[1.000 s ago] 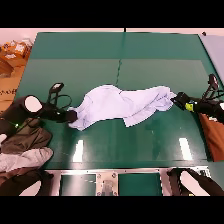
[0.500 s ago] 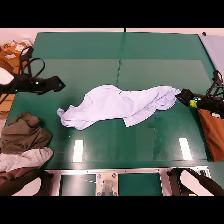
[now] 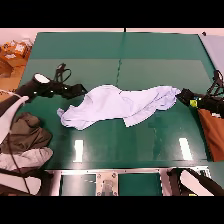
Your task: Fold the shirts.
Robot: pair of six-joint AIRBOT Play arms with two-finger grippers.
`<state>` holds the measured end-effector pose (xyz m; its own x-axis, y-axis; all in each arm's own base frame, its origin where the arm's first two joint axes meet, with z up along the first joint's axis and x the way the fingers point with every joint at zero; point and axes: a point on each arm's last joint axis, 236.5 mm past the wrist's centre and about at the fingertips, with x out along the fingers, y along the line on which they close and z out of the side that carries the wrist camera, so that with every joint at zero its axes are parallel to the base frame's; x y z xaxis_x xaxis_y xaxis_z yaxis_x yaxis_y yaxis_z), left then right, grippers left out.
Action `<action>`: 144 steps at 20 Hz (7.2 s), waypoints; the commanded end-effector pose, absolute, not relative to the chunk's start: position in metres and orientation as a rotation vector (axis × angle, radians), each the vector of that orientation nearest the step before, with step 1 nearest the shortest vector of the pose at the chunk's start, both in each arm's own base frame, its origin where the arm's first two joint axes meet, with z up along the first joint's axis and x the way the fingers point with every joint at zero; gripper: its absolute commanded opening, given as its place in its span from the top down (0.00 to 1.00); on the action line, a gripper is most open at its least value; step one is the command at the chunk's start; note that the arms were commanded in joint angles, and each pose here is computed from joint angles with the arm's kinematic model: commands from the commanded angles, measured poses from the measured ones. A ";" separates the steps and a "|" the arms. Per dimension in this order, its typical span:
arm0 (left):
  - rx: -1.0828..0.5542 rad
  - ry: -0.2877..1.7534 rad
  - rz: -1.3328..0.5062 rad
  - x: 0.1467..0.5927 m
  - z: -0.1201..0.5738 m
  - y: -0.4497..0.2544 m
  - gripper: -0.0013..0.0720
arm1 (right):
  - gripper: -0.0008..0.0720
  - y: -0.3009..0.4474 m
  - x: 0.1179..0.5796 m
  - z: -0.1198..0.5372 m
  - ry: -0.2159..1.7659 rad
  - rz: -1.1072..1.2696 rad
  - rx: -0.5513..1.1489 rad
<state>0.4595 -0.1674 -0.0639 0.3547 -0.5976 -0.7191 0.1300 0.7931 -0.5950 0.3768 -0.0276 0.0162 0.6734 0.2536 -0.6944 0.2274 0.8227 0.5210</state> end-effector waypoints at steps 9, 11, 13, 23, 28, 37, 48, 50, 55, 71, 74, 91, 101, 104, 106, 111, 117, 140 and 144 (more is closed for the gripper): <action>-0.503 1.232 -0.782 0.442 -0.091 -0.234 0.42 | 0.97 -0.027 0.377 0.016 0.845 0.022 0.612; -0.491 1.199 -0.813 0.443 -0.087 -0.243 0.70 | 0.97 -0.027 0.377 0.016 0.845 0.022 0.613; -0.520 1.161 -0.812 0.454 -0.077 -0.243 0.94 | 0.97 -0.028 0.377 0.017 0.844 0.023 0.607; -0.083 0.641 -0.716 0.477 0.223 -0.189 0.94 | 0.97 -0.025 0.421 0.226 0.536 0.190 0.409; 0.100 0.163 -0.572 0.368 0.440 -0.145 0.94 | 0.97 -0.020 0.387 0.394 0.265 0.204 0.331; 0.133 -0.097 -0.434 0.228 0.532 -0.102 0.94 | 0.97 -0.002 0.299 0.525 -0.047 0.158 0.234; -0.052 0.698 -0.450 0.428 0.236 -0.129 0.94 | 0.97 -0.049 0.445 0.275 0.489 0.168 0.473; -0.088 0.815 -0.489 0.459 0.160 -0.144 0.94 | 0.97 -0.043 0.473 0.195 0.615 0.174 0.513; -0.285 0.912 -0.522 0.522 0.025 -0.175 0.94 | 0.97 -0.035 0.511 0.032 0.877 0.143 0.622; -0.519 1.414 -0.637 0.417 0.013 -0.047 0.03 | 0.89 -0.144 0.364 0.030 1.050 -0.038 0.915; -0.603 1.623 -0.600 0.362 -0.042 -0.048 0.03 | 0.86 -0.142 0.311 0.003 1.109 -0.142 0.941; -0.439 1.600 -0.569 0.351 -0.113 -0.084 0.94 | 0.48 -0.035 0.187 -0.102 1.432 -0.329 1.357; -0.451 1.624 -0.583 0.345 -0.110 -0.083 0.94 | 0.41 -0.039 0.218 -0.130 1.181 -0.351 1.402; -0.461 1.633 -0.595 0.342 -0.108 -0.086 0.94 | 0.51 -0.044 0.228 -0.123 1.139 -0.323 1.385; -0.465 1.646 -0.603 0.339 -0.107 -0.086 0.94 | 0.51 -0.051 0.235 -0.106 1.145 -0.270 1.368; -0.430 1.556 -0.569 0.353 -0.085 -0.082 0.94 | 0.51 -0.106 0.212 -0.055 1.243 -0.377 1.309; -0.436 1.467 -0.552 0.362 -0.066 -0.094 0.94 | 0.31 -0.073 0.194 -0.061 1.308 -0.384 1.319; -0.449 1.526 -0.604 0.342 -0.068 -0.113 0.94 | 0.67 0.012 0.242 -0.116 1.208 -0.151 1.237; -0.422 1.445 -0.593 0.349 -0.040 -0.112 0.94 | 0.97 0.008 0.249 -0.093 1.241 -0.071 1.164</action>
